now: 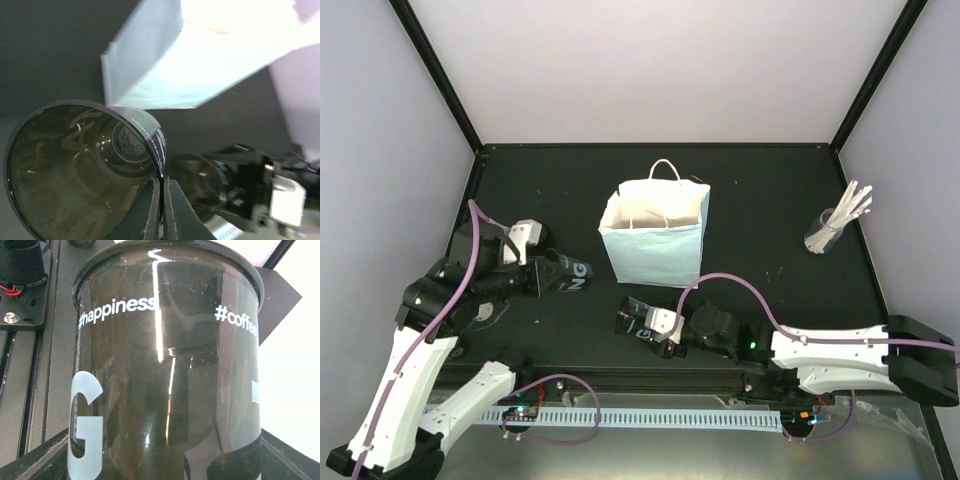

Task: Pack the takeout coffee

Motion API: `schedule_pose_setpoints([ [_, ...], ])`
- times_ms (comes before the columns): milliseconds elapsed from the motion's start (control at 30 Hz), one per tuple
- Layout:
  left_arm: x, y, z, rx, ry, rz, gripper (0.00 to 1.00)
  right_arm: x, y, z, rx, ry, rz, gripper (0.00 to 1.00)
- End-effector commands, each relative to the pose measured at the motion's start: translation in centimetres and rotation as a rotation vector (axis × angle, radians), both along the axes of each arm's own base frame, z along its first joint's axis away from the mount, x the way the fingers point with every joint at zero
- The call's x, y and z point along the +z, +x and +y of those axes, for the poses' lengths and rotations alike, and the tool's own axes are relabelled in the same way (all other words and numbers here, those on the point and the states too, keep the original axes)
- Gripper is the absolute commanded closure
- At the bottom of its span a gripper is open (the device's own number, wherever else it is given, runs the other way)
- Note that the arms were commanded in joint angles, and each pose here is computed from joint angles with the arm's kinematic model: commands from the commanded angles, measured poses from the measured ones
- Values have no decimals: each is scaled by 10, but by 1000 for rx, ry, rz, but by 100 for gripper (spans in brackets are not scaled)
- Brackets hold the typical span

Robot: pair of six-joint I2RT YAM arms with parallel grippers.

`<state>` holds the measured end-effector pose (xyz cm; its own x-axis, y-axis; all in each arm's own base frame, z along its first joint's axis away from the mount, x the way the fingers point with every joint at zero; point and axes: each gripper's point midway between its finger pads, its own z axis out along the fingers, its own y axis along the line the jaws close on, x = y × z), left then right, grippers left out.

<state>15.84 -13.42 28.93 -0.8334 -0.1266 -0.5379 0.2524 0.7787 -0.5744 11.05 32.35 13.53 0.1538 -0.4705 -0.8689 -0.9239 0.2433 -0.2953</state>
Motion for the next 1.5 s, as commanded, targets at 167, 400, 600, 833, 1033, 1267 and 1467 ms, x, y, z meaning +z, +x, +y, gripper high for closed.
schedule_pose_setpoints([
  [167, -66, 28, 85, 326, 496, 124, 98, 7, 0, -8, -27, 52, 5, 24],
  [400, -102, 60, 108, 479, 683, 206, 98, 16, -1, -15, -32, 95, 1, 24],
  [600, -124, 93, 119, 543, 813, 273, 99, 20, -3, -24, -40, 123, 3, 24],
  [833, -154, 129, 138, 579, 843, 381, 98, 27, -3, -33, -52, 157, -5, 24],
  [1033, -168, 145, 147, 597, 830, 403, 98, 29, -5, -33, -45, 179, 9, 24],
  [1267, -172, 151, 156, 623, 789, 402, 95, 25, -8, -29, -30, 184, 19, 24],
  [1467, -170, 150, 157, 616, 774, 408, 79, 20, -7, -28, -27, 177, 23, 24],
])
